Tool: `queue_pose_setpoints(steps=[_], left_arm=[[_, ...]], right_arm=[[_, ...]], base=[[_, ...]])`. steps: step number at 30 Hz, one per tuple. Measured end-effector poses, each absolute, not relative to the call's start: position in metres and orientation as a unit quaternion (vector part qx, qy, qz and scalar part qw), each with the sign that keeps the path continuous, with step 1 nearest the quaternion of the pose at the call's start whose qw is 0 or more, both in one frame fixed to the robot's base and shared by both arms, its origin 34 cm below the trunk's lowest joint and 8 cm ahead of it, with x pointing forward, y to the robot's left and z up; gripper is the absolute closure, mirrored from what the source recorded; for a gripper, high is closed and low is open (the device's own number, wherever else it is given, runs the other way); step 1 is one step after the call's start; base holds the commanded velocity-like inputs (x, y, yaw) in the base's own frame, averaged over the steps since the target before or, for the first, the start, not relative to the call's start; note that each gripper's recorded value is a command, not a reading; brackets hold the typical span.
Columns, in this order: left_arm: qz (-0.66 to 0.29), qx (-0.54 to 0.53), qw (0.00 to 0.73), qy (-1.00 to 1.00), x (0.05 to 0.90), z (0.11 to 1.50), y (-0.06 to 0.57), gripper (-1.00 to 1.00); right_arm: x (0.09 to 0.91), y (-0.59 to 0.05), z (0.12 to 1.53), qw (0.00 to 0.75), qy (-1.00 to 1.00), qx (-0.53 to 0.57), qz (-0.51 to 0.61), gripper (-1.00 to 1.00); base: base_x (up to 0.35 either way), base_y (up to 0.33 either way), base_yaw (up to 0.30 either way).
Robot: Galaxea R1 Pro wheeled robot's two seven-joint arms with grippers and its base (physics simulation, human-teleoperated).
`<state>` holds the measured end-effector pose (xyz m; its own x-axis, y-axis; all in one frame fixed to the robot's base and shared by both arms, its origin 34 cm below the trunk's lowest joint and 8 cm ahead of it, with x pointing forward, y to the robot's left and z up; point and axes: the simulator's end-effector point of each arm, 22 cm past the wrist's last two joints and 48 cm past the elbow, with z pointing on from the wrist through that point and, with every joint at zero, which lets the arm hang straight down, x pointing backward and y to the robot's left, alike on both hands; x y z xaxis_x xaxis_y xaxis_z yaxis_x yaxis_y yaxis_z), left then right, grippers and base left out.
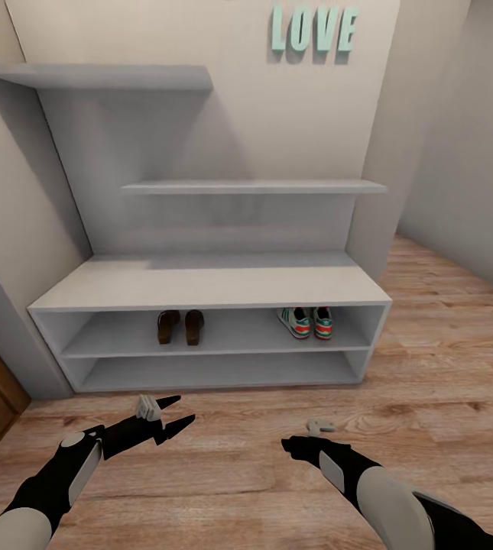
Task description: Pick up the two gym shoes and the two sandals from the corridor floor and place them onto the hallstand (shoe rack) in the corridor, making sure they are on the rack and not on the floor. Arrange them so the two gym shoes are next to each other and the two sandals are next to each other.
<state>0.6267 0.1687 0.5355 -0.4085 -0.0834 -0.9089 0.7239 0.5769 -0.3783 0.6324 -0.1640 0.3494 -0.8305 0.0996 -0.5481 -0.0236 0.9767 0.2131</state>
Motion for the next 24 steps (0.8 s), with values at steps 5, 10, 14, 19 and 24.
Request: queue_pose_setpoints(steps=[5,10,14,19,24], left_arm=[[-0.405,0.218,0.498,0.735,0.627,0.535,0.169,-1.0],[-0.405,0.217,0.498,0.735,0.627,0.535,0.168,-1.0],[-0.406,0.217,0.498,0.735,0.627,0.535,0.168,-1.0],[-0.406,0.217,0.498,0.735,0.627,0.535,0.168,-1.0],[-0.406,0.217,0.498,0.735,0.627,0.535,0.168,-1.0]], right_arm=[[0.632,-0.164,0.349,0.29,0.951,0.02,0.106,-1.0],[0.625,-0.166,0.343,0.285,0.953,0.021,0.104,-1.0],[0.612,-0.17,0.334,0.275,0.956,0.023,0.101,-1.0],[0.592,-0.174,0.32,0.261,0.96,0.024,0.096,-1.0],[0.587,-0.175,0.316,0.257,0.962,0.024,0.095,-1.0]], base=[[0.0,0.0,0.0],[0.0,0.0,0.0],[0.0,0.0,0.0],[0.0,0.0,0.0],[0.0,0.0,0.0]])
